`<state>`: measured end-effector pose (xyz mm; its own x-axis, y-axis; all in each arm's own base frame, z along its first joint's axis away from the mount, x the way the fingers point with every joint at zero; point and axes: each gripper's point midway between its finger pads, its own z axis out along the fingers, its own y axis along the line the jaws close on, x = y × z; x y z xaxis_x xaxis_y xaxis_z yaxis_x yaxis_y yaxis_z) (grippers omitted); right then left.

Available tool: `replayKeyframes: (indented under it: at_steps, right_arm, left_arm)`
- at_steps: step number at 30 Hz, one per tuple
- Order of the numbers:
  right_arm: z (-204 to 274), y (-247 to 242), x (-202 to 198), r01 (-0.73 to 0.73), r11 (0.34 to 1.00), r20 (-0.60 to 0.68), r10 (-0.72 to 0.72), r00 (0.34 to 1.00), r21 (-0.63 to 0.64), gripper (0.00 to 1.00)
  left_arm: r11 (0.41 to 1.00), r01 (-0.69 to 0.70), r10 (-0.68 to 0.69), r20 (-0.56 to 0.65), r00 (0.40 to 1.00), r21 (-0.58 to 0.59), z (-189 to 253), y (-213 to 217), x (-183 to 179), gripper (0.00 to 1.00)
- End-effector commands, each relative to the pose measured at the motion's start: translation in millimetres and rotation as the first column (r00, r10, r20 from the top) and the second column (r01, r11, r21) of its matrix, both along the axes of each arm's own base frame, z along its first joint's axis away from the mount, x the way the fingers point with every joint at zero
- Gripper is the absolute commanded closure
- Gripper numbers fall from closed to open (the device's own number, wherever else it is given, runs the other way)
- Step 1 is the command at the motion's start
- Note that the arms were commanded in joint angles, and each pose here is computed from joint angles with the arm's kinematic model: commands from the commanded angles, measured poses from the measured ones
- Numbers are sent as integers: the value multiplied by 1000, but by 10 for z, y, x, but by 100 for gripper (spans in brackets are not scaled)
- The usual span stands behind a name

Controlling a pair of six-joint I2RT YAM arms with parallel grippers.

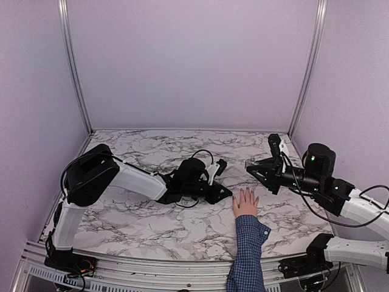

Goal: Paint the nails
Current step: Paint the nail with the hand.

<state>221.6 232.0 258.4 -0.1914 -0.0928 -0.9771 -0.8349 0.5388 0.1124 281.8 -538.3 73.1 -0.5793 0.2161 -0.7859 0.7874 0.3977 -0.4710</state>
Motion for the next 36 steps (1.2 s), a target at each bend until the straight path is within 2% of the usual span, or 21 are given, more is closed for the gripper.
replayKeyframes:
  at_steps: [1,14,31,36]
  right_arm:
    - [125,-11,20,5,999,29,-6,1000,32,100]
    - [131,-16,17,7,999,30,-8,1000,33,100]
    - [145,-25,12,11,999,35,-12,999,35,100]
    - [157,-27,12,11,999,39,-13,999,37,100]
  left_arm:
    - [997,31,-27,48,998,-76,337,-122,-10,100]
    - [998,3,-1,30,1000,-59,239,-86,12,100]
    - [991,-52,62,81,995,-119,644,105,131,100]
    - [993,-49,56,59,997,-111,606,122,102,100]
